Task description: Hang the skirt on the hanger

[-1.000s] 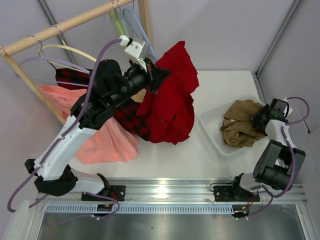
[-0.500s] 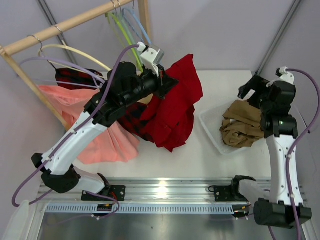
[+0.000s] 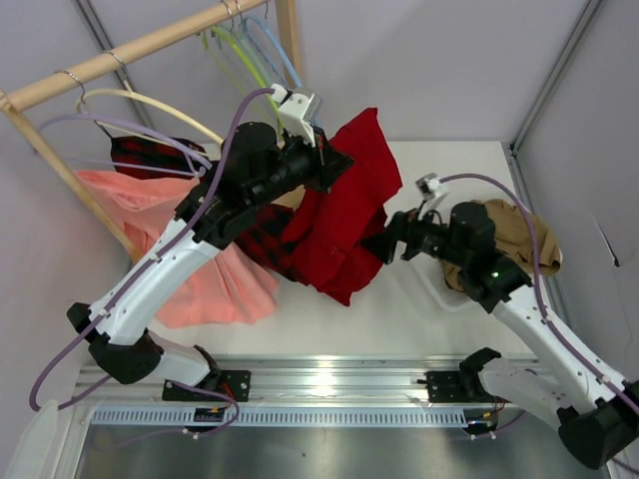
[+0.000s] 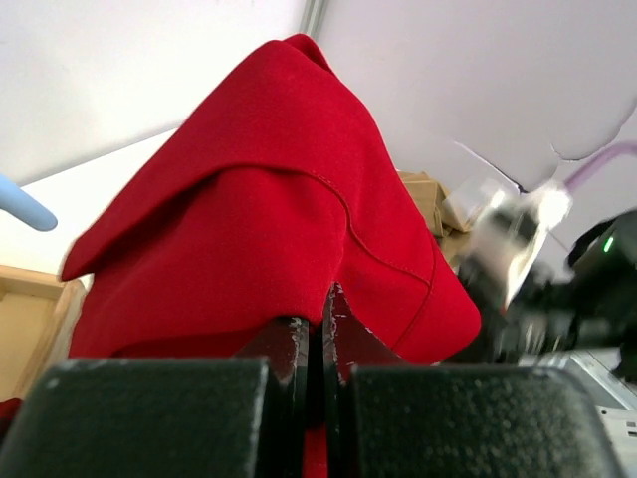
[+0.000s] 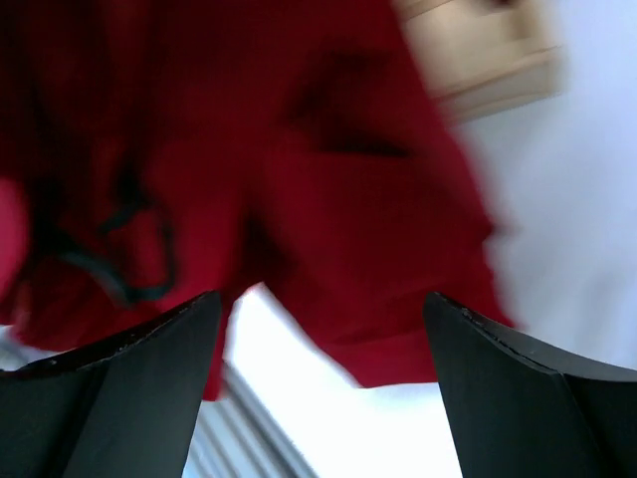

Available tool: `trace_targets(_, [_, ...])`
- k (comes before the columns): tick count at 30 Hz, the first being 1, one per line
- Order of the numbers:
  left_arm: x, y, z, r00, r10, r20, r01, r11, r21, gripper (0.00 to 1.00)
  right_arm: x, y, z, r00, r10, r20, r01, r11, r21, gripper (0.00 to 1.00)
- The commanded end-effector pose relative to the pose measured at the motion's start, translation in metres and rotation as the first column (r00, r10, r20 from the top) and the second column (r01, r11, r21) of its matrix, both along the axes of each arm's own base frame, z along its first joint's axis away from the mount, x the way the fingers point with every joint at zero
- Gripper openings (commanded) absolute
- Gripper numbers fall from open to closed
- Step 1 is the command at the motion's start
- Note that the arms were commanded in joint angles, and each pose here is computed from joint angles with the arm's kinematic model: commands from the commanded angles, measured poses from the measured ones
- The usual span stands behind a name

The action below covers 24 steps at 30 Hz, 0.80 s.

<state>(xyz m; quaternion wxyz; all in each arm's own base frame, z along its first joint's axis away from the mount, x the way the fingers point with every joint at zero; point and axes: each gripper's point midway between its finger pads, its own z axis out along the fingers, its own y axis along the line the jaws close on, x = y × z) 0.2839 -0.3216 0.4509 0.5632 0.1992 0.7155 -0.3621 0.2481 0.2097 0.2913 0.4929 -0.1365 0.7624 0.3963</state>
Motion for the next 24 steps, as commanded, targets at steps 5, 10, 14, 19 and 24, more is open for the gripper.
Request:
trace_targets(5, [-0.005,0.002,0.037,0.997,-0.006,0.072,0.015,0.992,-0.123,0.00,-0.002,0.081,0.041,0.958,0.207,0.198,-0.222,0.973,0.058,0.88])
trace_targets(10, [-0.004,0.007,0.042,0.997,0.007,0.083,0.004,0.992,-0.127,0.00,0.011,0.098,0.028,0.964,0.195,0.178,-0.204,0.978,0.033,0.67])
trace_targets(14, [0.002,0.019,0.046,0.995,0.054,0.080,-0.043,0.989,-0.142,0.00,0.015,0.096,0.036,0.963,0.170,0.211,-0.183,0.982,0.045,0.30])
trace_targets(19, [0.012,0.024,0.036,0.994,0.089,0.060,-0.080,0.988,-0.130,0.01,0.019,0.077,0.058,0.969,0.051,0.243,-0.076,0.993,0.094,0.00])
trace_targets(24, [0.028,0.041,0.015,0.978,0.203,0.044,-0.200,0.978,-0.060,0.04,0.028,0.021,0.055,0.966,-0.207,0.157,0.209,0.978,0.004,0.00])
